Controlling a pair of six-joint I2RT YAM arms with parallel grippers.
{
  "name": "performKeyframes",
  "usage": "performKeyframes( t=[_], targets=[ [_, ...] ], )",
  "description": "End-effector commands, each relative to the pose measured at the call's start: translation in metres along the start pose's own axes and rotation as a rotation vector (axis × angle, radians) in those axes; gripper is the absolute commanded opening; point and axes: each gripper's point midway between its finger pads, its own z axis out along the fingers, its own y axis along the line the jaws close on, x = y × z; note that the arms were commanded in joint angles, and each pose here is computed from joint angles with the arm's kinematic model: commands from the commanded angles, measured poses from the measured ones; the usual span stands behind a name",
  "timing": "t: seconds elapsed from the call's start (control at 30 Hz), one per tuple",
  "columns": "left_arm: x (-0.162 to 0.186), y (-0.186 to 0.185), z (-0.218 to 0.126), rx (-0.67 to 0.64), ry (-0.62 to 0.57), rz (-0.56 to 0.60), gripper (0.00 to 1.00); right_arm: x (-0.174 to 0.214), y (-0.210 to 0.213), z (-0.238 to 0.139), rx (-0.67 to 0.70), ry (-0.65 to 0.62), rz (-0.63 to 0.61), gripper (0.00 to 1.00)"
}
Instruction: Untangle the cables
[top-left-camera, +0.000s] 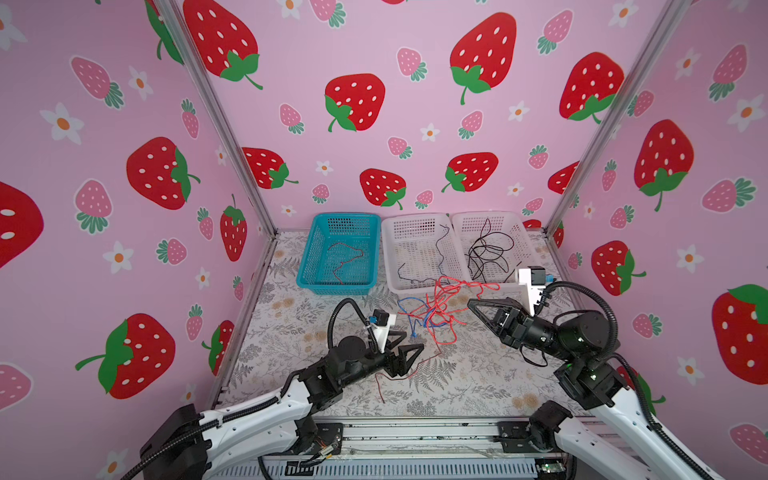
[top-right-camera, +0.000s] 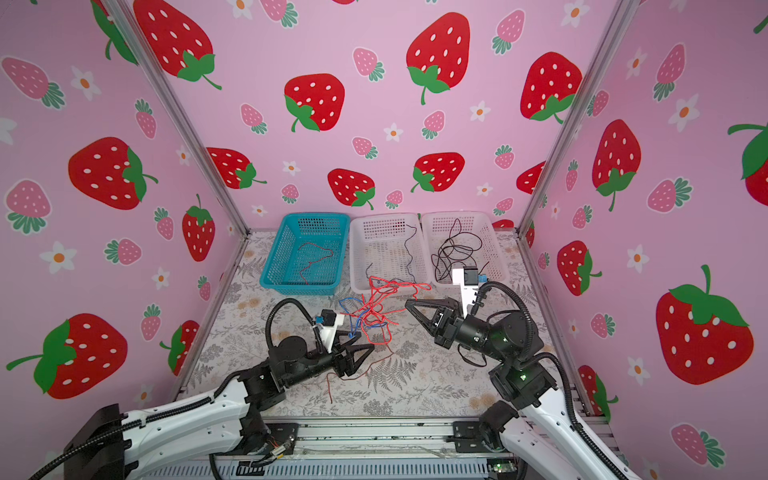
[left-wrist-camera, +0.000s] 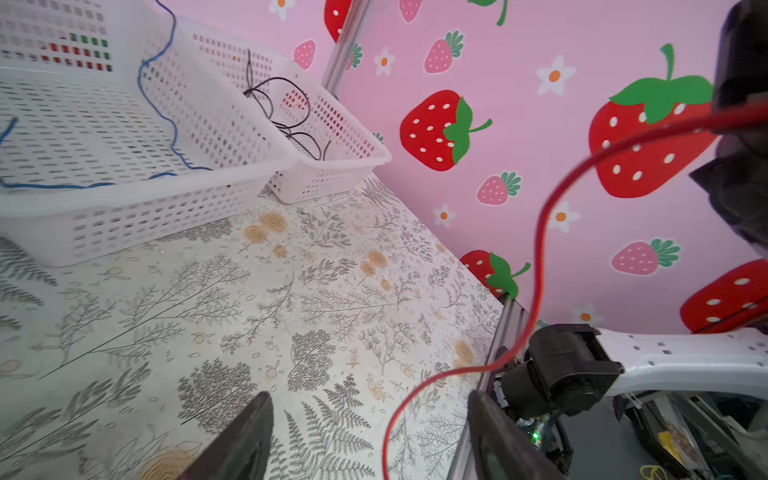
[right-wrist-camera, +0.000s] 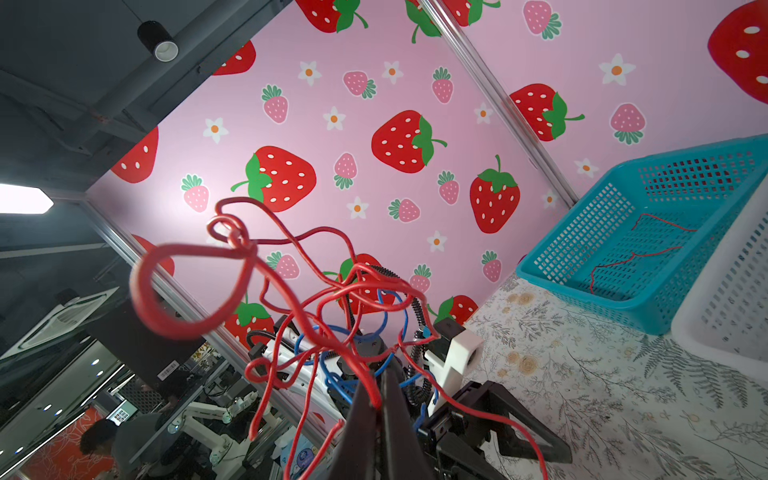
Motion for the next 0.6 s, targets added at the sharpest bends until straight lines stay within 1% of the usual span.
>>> performKeyframes(
  t=[0.0, 0.1, 0.2, 0.27, 0.4, 0.5, 0.57],
  targets=[
    [-0.030, -0.047, 0.002, 0.207, -0.084, 0.000, 0.76, -0.010, 0.022, -0.003, -0.061, -0.019, -0.015, 0.00],
    [-0.034, -0.065, 0.000, 0.283, -0.113, 0.003, 0.78, -0.010, 0.024, -0.002, -0.065, -0.017, -0.019, 0.00],
    [-0.039, -0.077, -0.002, 0.300, -0.137, 0.052, 0.80, -0.011, 0.027, -0.001, -0.075, -0.013, -0.017, 0.00],
    [-0.043, -0.072, -0.002, 0.252, -0.153, 0.083, 0.81, -0.012, 0.031, 0.000, -0.088, -0.010, -0.018, 0.00],
    [-0.051, -0.053, -0.009, 0.117, -0.171, 0.158, 0.80, -0.015, 0.038, 0.000, -0.101, -0.012, -0.029, 0.00],
    [-0.053, -0.047, -0.016, 0.062, -0.160, 0.201, 0.80, -0.016, 0.042, 0.000, -0.104, -0.010, -0.038, 0.00],
    [-0.054, -0.046, -0.019, 0.054, -0.172, 0.211, 0.82, -0.016, 0.043, 0.000, -0.108, -0.009, -0.041, 0.00]
  ],
)
